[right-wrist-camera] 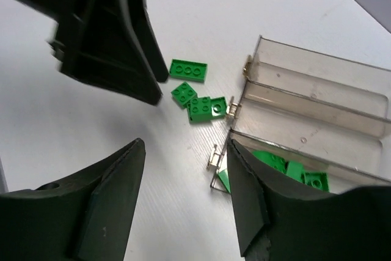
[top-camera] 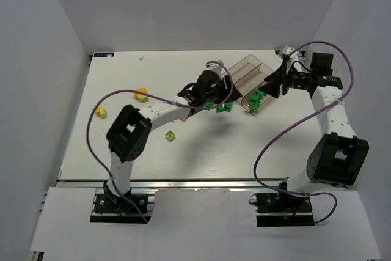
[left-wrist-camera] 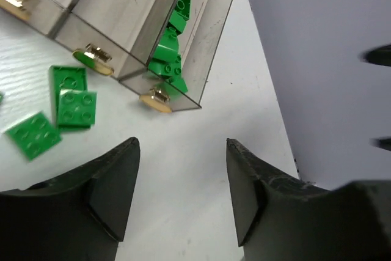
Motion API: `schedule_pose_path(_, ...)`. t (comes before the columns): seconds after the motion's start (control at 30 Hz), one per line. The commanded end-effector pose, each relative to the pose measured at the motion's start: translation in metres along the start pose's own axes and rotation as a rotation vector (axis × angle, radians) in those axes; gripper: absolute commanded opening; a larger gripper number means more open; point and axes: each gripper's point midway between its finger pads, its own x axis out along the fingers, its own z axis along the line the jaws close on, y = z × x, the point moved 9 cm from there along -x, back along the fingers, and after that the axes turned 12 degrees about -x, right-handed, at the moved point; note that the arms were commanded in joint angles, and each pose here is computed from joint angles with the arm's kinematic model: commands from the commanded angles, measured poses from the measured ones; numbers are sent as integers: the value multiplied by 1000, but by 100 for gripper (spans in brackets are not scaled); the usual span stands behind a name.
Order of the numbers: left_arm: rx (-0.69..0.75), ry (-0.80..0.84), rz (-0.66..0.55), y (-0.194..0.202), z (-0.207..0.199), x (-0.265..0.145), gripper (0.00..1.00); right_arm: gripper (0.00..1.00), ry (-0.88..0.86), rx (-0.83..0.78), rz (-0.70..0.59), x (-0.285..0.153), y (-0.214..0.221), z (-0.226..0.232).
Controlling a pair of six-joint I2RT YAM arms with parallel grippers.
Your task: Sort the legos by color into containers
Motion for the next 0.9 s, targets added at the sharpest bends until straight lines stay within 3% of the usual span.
schedule_pose_path(0.0,28,32,-138,-25,-25,-49,69,61,-159,-200,-14,13,3,8)
schedule_pose_path(0.13,9,-87,-152,-15,10,-89,74,64,-311,-289,149,45,21,31)
schedule_pose_path(0.3,-32,-148,-218,-11,30,-153,77,68,-338,-483,313,76,33,35)
schedule_pose_path(0.37,-54,-228,-214,5,54,-173,78,73,-387,-593,321,88,36,37)
schedule_pose_path(0.57,-110,-279,-353,13,68,-238,84,83,-532,-970,339,105,53,28)
schedule_pose_path(0.87,-230,-290,-454,35,93,-287,85,83,-688,-1146,369,144,63,16)
